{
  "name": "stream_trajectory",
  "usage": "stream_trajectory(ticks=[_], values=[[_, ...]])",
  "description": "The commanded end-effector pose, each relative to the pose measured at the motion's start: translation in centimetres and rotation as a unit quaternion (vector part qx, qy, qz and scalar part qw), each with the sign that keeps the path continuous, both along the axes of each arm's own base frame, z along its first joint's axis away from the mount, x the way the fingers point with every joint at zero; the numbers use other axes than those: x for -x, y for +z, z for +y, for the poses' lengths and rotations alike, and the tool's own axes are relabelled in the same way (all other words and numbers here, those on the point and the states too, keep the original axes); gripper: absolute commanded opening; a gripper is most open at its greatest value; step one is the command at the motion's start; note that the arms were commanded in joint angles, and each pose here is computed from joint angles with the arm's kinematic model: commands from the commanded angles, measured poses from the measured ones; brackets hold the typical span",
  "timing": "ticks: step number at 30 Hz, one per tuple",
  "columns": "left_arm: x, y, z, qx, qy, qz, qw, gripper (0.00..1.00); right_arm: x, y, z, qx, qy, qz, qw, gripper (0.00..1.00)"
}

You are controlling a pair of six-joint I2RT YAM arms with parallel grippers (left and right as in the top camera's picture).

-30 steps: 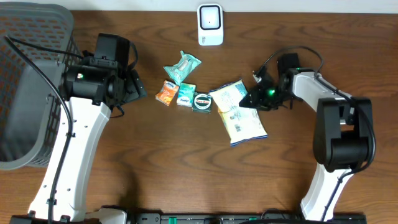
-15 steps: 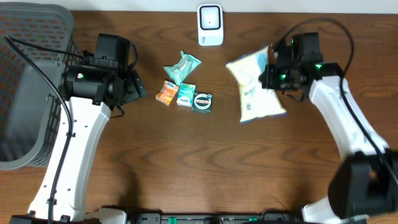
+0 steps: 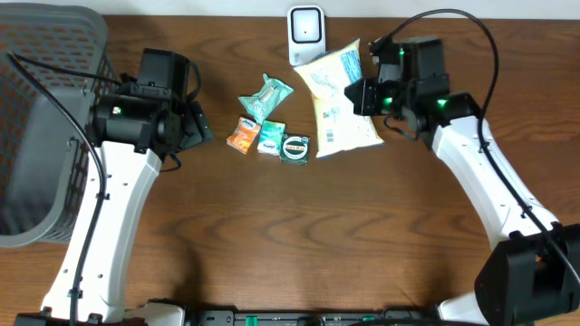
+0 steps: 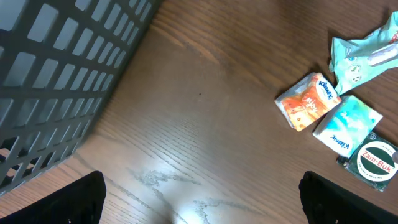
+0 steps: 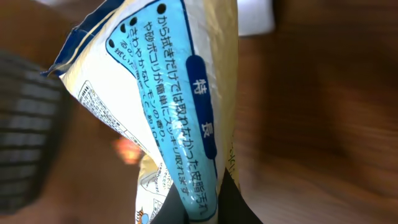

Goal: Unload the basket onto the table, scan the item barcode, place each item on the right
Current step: 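Hold the bag up in front of the scanner with the right gripper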

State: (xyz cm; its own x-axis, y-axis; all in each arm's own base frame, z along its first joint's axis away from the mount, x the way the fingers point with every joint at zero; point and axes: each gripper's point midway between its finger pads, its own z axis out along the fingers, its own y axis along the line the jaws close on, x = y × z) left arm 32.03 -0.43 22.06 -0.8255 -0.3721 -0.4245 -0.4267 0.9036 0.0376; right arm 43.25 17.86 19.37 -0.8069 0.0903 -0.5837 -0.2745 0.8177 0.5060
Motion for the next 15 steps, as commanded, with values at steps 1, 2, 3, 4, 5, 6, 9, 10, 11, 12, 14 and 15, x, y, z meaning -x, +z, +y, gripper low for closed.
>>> stream_trajectory(ticks=[1,2,3,4,5,6,9,10,11,12,14,15], values=[[0.0,-0.2,0.4,-0.005,0.008,0.003,1.000,0.98,0.6,2.0,1.2,-0.091,0.006,0.032,0.995,0.01],[0.0,-0.2,0.3,-0.005,0.008,0.003,1.000,0.98,0.5,2.2,1.3,-0.099,-0.002,0.037,0.994,0.01],[0.0,-0.2,0.4,-0.005,0.008,0.003,1.000,0.98,0.4,2.3,1.3,-0.104,-0.006,0.039,0.994,0.01],[0.0,-0.2,0.4,-0.005,0.009,0.003,1.000,0.98,0.4,2.4,1.4,-0.105,-0.004,0.038,0.994,0.01],[0.0,-0.2,0.4,-0.005,0.008,0.003,1.000,0.98,0.4,2.4,1.4,-0.106,-0.002,0.036,0.994,0.01],[0.0,-0.2,0.3,-0.005,0.008,0.003,1.000,0.98,0.4,2.4,1.4,-0.106,-0.002,0.036,0.994,0.01],[0.0,-0.2,0.4,-0.005,0.009,0.003,1.000,0.98,0.3,2.5,1.5,-0.107,-0.002,0.034,0.994,0.01],[0.0,-0.2,0.4,-0.005,0.009,0.003,1.000,0.98,0.4,2.5,1.6,-0.107,0.000,0.034,0.994,0.01],[0.0,-0.2,0.4,-0.005,0.009,0.003,1.000,0.98,0.5,2.5,1.8,-0.107,0.002,0.035,0.994,0.01],[0.0,-0.2,0.4,-0.005,0.008,0.003,1.000,0.98,0.6,2.5,1.9,-0.106,0.004,0.036,0.994,0.01],[0.0,-0.2,0.4,-0.005,0.008,0.003,1.000,0.98,0.9,2.4,2.3,-0.104,0.009,0.038,0.994,0.01],[0.0,-0.2,0.4,-0.005,0.008,0.003,1.000,0.98,1.1,2.2,2.5,-0.102,0.013,0.042,0.994,0.01]])
